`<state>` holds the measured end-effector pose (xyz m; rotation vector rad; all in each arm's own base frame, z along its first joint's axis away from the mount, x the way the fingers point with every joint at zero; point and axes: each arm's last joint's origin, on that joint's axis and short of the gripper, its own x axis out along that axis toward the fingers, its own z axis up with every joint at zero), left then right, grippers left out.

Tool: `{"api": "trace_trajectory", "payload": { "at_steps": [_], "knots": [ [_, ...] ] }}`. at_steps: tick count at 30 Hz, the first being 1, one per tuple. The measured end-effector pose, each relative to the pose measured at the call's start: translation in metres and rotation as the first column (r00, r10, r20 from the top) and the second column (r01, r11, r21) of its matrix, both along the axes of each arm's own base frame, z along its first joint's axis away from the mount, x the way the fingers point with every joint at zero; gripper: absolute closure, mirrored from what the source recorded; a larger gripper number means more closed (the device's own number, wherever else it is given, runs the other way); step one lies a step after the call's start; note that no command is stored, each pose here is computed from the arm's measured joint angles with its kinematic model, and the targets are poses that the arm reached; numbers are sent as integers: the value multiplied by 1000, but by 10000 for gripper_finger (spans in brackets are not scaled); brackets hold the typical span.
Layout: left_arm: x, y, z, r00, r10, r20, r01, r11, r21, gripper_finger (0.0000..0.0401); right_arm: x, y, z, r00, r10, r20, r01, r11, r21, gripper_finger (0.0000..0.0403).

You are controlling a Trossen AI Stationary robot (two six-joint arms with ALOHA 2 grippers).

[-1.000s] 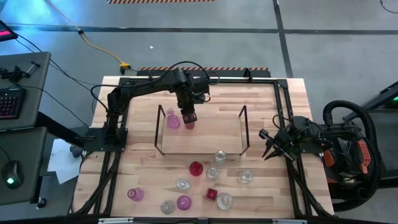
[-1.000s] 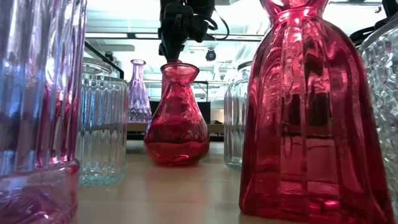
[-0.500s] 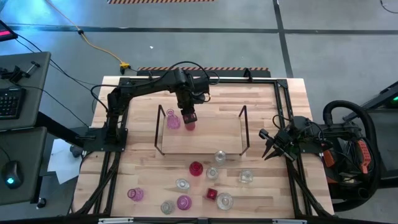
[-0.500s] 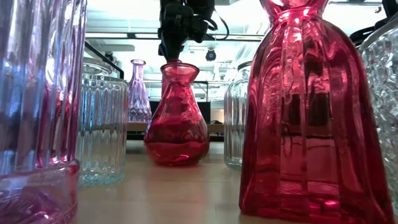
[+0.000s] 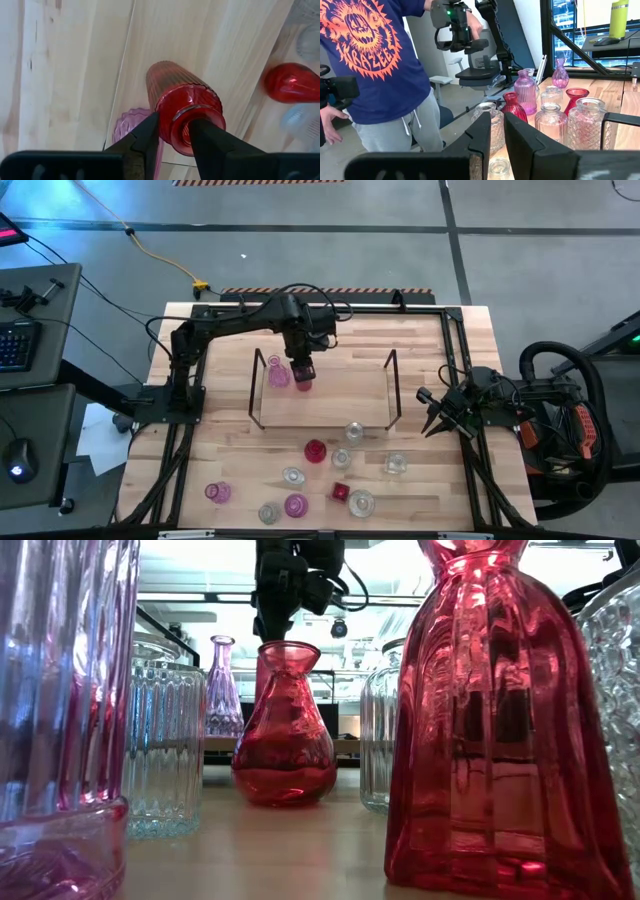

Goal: Sort vases onto shelf
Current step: Put the red vase on the shelf

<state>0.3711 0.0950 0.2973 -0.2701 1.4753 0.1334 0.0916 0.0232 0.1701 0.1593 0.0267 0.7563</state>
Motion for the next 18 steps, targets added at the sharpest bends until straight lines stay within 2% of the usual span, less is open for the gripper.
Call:
{"api": "trace_trajectory", "payload": {
  "at_steps": [18],
  "knots": [
    [-2, 3, 0, 1000, -1, -20, 3, 998, 64, 302, 0, 0, 0, 1000, 0, 0, 0, 1000, 0, 355]
  ]
}}
